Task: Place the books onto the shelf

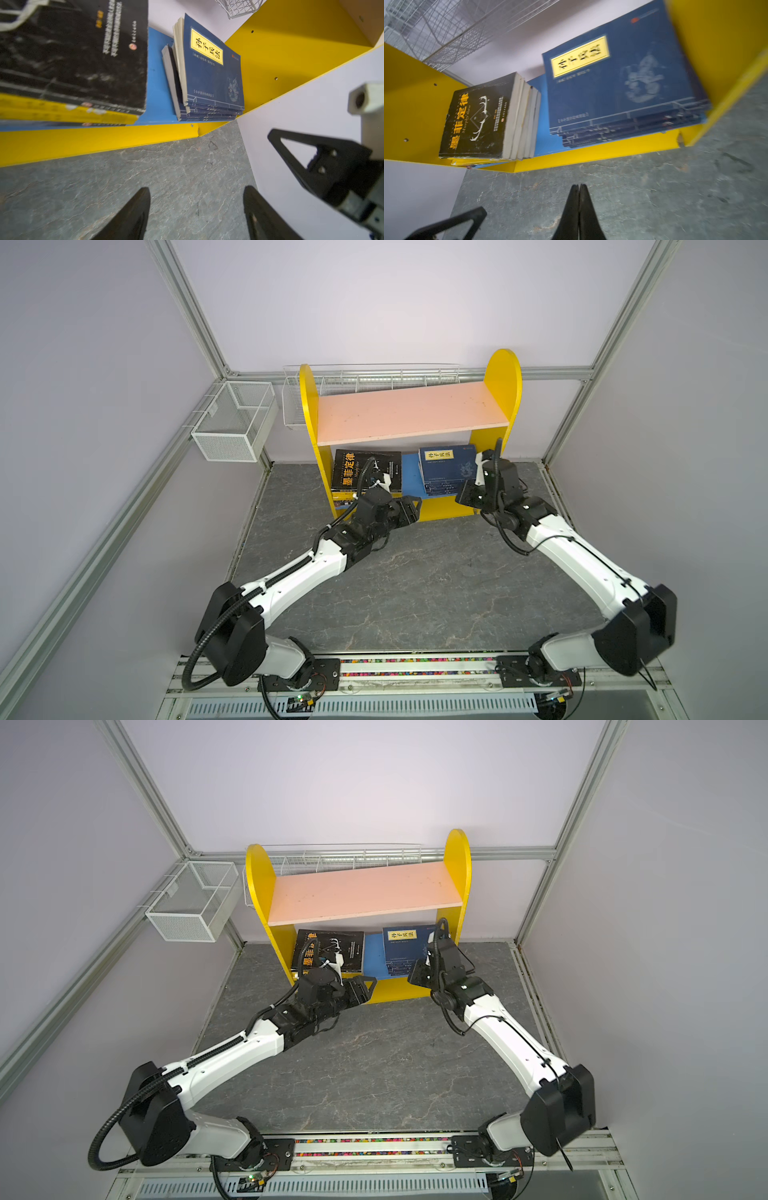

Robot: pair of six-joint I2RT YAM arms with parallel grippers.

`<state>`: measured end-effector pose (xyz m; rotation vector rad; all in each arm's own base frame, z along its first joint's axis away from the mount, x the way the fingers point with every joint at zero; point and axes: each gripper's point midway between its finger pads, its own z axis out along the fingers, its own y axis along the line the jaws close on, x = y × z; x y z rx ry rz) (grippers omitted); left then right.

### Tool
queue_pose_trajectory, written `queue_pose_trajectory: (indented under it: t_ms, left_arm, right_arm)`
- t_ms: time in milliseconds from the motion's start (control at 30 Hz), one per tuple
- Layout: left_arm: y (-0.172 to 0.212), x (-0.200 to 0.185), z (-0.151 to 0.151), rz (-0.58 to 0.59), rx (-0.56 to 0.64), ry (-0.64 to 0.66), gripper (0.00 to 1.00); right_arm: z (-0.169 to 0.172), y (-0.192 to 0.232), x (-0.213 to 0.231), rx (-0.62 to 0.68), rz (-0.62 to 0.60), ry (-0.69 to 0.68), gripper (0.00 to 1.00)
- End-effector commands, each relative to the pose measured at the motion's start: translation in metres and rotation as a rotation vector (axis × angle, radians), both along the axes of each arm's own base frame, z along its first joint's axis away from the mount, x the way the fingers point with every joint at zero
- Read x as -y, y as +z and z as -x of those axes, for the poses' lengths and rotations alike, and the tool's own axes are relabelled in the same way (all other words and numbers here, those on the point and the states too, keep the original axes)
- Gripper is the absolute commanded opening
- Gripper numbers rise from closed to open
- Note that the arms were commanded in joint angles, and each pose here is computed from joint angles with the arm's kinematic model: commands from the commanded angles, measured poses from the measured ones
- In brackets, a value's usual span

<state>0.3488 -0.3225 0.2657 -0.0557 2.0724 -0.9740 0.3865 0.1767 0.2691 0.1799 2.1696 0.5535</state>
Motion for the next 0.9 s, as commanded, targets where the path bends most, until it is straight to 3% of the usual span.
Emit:
queue_pose_trajectory:
  t_ms: [0,33,133,167,500,867]
  left_arm:
    - [0.005,0.025,-0.015,-0.049,0.009,-0.01,0.61]
    - [0.006,0.033,-0.021,-0.06,0.007,-0.008,0.51]
    - [0.004,0.049,-0.041,-0.107,-0.009,0.033,0.05]
    - [-0.001,0.05,-0.049,-0.126,-0.02,0.063,0.0]
    - [-0.01,0.022,-0.084,-0.211,-0.026,0.319,0.0]
    - [-0.051,0.034,-0.111,-0.358,-0.124,0.309,0.0]
  right_arm:
    - [0.019,-0.025,0.026,-0.056,0.028,-0.045,0.06]
    - [0.023,-0.03,0.029,-0.069,0.028,-0.049,0.06]
    - [0.036,-0.048,0.036,-0.109,0.029,-0.051,0.06]
    - [0.039,-0.052,0.038,-0.121,0.024,-0.052,0.06]
    - [0.049,-0.07,0.046,-0.158,0.025,-0.045,0.06]
    - [0.051,-0.079,0.046,-0.186,0.011,-0.041,0.06]
